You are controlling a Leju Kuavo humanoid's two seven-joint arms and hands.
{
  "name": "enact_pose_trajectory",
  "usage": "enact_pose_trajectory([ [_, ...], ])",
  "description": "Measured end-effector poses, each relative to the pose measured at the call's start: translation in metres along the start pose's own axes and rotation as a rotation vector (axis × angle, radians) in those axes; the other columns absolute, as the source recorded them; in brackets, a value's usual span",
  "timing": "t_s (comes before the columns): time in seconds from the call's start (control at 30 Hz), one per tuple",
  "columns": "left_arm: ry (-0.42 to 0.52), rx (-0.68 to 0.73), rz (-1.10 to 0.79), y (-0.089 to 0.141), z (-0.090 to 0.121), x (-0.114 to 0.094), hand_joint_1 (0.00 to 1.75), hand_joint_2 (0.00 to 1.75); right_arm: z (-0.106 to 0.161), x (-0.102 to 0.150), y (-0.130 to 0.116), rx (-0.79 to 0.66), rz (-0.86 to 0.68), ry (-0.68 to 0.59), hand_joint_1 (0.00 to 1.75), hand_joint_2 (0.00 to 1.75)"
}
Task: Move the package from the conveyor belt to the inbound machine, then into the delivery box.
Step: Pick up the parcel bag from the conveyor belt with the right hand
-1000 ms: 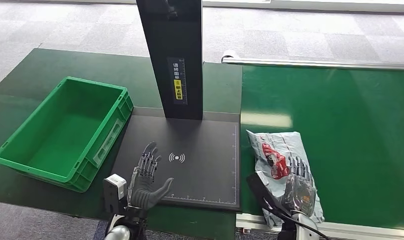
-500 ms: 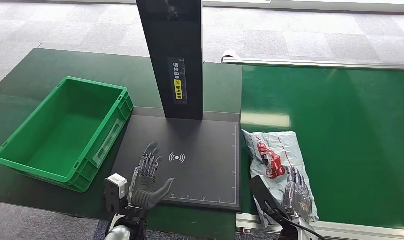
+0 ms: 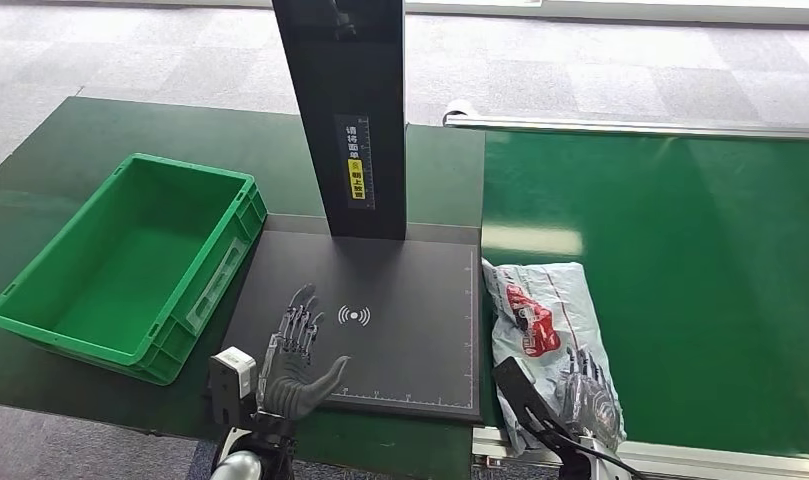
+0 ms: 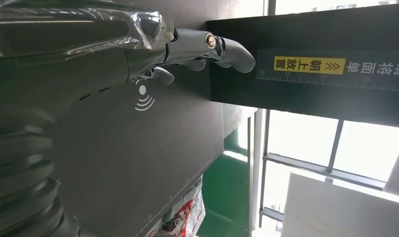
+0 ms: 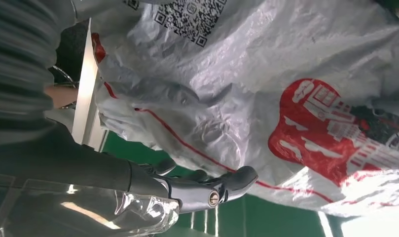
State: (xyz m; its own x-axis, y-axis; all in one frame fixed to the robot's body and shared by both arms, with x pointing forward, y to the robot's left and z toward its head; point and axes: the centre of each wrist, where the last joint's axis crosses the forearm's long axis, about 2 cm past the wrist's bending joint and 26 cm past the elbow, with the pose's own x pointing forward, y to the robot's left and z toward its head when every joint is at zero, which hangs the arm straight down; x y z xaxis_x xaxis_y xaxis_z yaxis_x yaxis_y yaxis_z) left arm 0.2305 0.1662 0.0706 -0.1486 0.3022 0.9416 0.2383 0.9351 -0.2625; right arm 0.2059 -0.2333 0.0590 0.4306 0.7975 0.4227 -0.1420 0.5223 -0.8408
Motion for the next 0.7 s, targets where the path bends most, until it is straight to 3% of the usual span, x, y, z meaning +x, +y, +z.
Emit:
enact_pose_trajectory([
  [0.23,0.004,0.013,0.000,0.000,-0.001,-0.001,0.00,1.75,-0.012,0.000,0.010,0.136,-0.075,-0.020,0.02,1.75],
  [0.37,0.006,0.026,0.006,0.001,-0.002,0.000,0.00,1.75,-0.030,-0.004,0.021,0.160,-0.054,0.012,1.75,1.75],
  [0.7,0.018,0.036,0.009,0.001,-0.002,0.000,0.00,1.75,-0.056,-0.005,0.015,0.113,-0.066,0.022,1.75,1.75],
])
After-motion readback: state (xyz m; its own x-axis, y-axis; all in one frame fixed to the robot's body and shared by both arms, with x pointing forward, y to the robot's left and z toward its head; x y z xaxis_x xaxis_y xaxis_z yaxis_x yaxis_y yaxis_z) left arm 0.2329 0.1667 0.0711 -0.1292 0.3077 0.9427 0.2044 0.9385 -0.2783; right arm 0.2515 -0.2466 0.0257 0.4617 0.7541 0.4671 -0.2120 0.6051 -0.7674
